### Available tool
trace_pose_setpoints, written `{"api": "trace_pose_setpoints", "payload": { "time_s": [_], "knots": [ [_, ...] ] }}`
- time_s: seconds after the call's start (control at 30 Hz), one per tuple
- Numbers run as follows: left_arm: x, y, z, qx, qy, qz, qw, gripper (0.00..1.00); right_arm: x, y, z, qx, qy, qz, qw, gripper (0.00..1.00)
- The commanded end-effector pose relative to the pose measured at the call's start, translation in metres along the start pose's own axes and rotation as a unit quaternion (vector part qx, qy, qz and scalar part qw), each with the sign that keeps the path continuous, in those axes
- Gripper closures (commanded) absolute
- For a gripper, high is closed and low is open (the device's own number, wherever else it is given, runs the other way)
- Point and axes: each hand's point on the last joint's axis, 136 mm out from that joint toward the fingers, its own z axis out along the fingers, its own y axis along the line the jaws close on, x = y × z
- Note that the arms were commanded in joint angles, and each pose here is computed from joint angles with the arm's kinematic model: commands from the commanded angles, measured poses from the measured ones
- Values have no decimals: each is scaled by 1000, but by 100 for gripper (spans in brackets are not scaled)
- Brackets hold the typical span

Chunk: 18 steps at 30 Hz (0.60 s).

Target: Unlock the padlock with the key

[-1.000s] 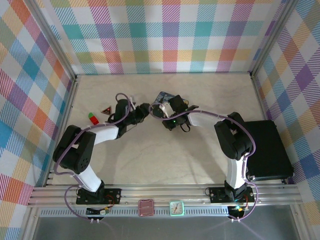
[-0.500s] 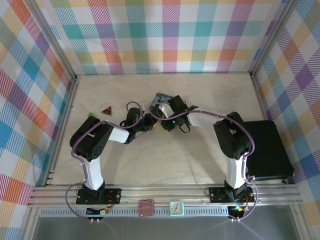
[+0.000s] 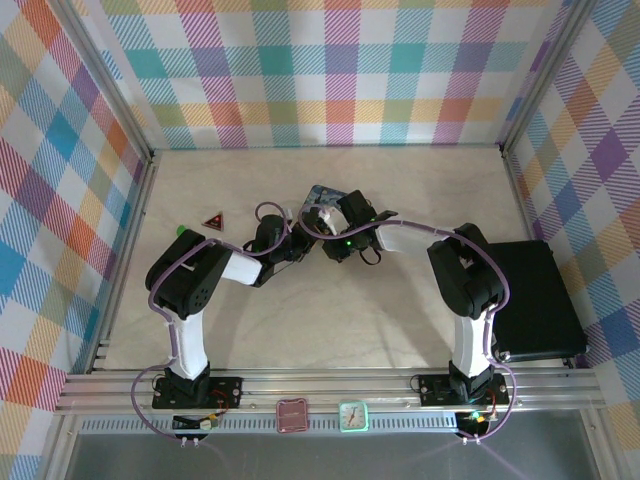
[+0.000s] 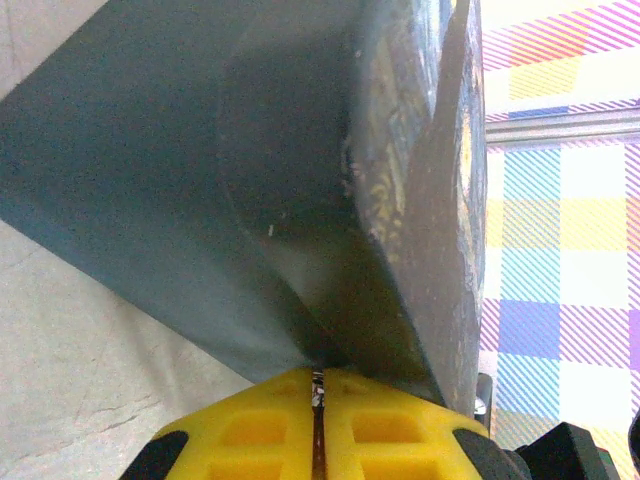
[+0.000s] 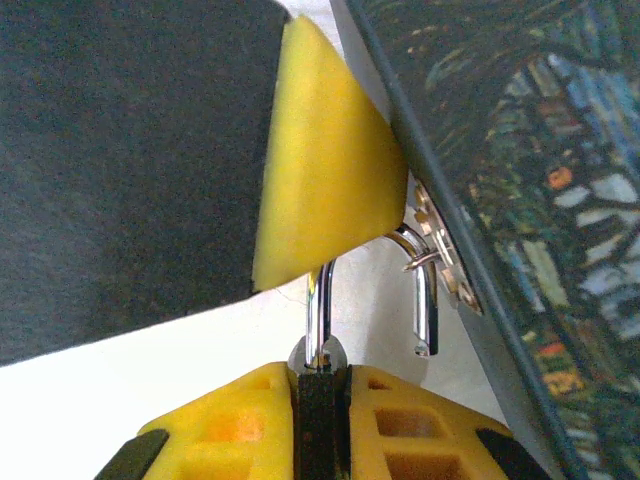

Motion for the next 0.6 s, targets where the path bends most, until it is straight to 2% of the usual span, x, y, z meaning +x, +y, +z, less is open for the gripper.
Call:
{"api": "trace_pose_setpoints", "payload": {
  "time_s": [0.0, 0.2, 0.3, 0.4, 0.5, 0.57],
  "knots": [
    [6, 6, 4, -5, 4, 9, 1000, 88, -15, 14, -4, -30, -28, -14, 999, 100],
    [8, 11, 6, -9, 4, 6, 1000, 89, -20, 17, -5, -41, -34, -16, 998, 100],
    [7, 14, 7, -19, 3, 11, 1000, 100, -24, 20, -7, -47, -39, -11, 998, 100],
    [6, 15, 7, -25, -1, 11, 1000, 100, -25, 18, -10, -41, -42, -10, 998, 99],
    [3, 16, 5, -30, -10, 11, 999, 100, -24, 14, -22, -19, -35, 39, 998, 65],
    [1, 15, 3, -30, -15, 11, 999, 100, -18, 8, -36, 10, -29, 85, 996, 52]
  ]
}}
